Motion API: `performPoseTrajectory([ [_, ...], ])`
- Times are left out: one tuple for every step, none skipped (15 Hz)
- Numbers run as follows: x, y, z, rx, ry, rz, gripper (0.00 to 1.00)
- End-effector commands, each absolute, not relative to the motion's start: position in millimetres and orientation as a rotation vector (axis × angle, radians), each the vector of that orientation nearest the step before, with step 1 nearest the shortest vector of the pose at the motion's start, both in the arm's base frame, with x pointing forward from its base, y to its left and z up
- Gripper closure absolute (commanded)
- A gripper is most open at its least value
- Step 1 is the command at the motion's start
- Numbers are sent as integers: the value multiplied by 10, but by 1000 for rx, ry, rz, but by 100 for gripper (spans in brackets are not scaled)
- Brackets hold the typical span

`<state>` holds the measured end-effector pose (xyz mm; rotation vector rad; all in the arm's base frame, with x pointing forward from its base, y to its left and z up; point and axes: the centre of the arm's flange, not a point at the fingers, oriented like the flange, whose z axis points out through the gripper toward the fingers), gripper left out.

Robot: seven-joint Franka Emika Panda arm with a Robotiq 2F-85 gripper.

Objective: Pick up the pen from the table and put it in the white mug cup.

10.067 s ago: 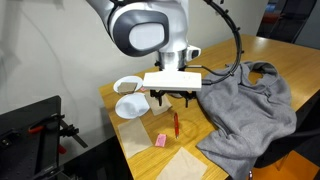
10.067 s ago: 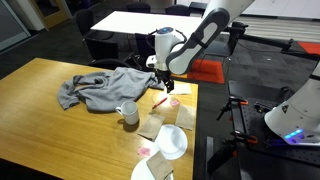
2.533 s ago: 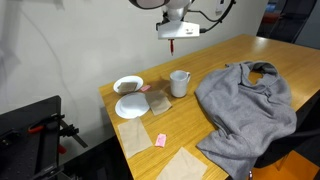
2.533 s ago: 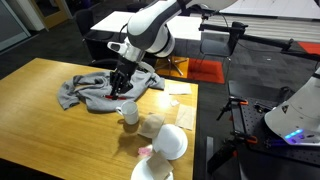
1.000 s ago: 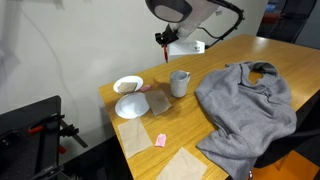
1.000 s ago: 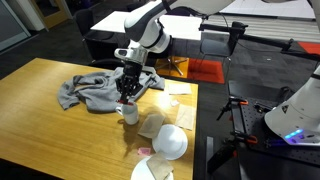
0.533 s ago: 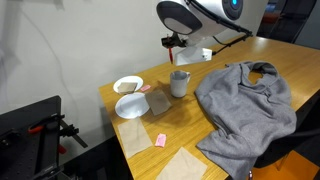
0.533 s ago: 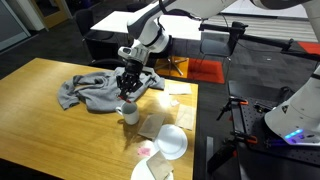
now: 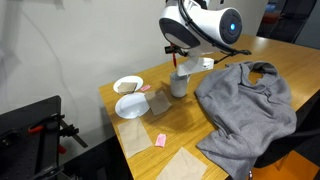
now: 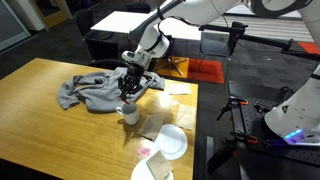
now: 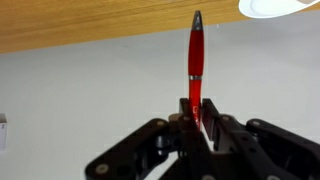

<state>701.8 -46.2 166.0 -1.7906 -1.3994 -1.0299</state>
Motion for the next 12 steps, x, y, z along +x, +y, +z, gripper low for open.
performPoseTrajectory([
  [7022, -463, 1587, -1805, -1401, -1083, 96],
  [7012, -475, 1563, -1811, -1397, -1087, 96],
  [7000, -492, 1530, -1822, -1390, -1087, 96],
  [6991, -507, 1501, -1831, -1386, -1088, 96],
  [6980, -522, 1468, -1839, -1383, -1087, 96],
  [6971, -532, 1434, -1847, -1376, -1084, 96],
  [6961, -537, 1396, -1853, -1366, -1081, 96],
  [6953, -537, 1362, -1858, -1361, -1077, 96],
  [6946, -533, 1323, -1867, -1357, -1072, 96],
  [6943, -526, 1284, -1871, -1351, -1069, 96],
  [6937, -513, 1247, -1880, -1346, -1067, 96],
  [6937, -497, 1208, -1888, -1342, -1066, 96],
])
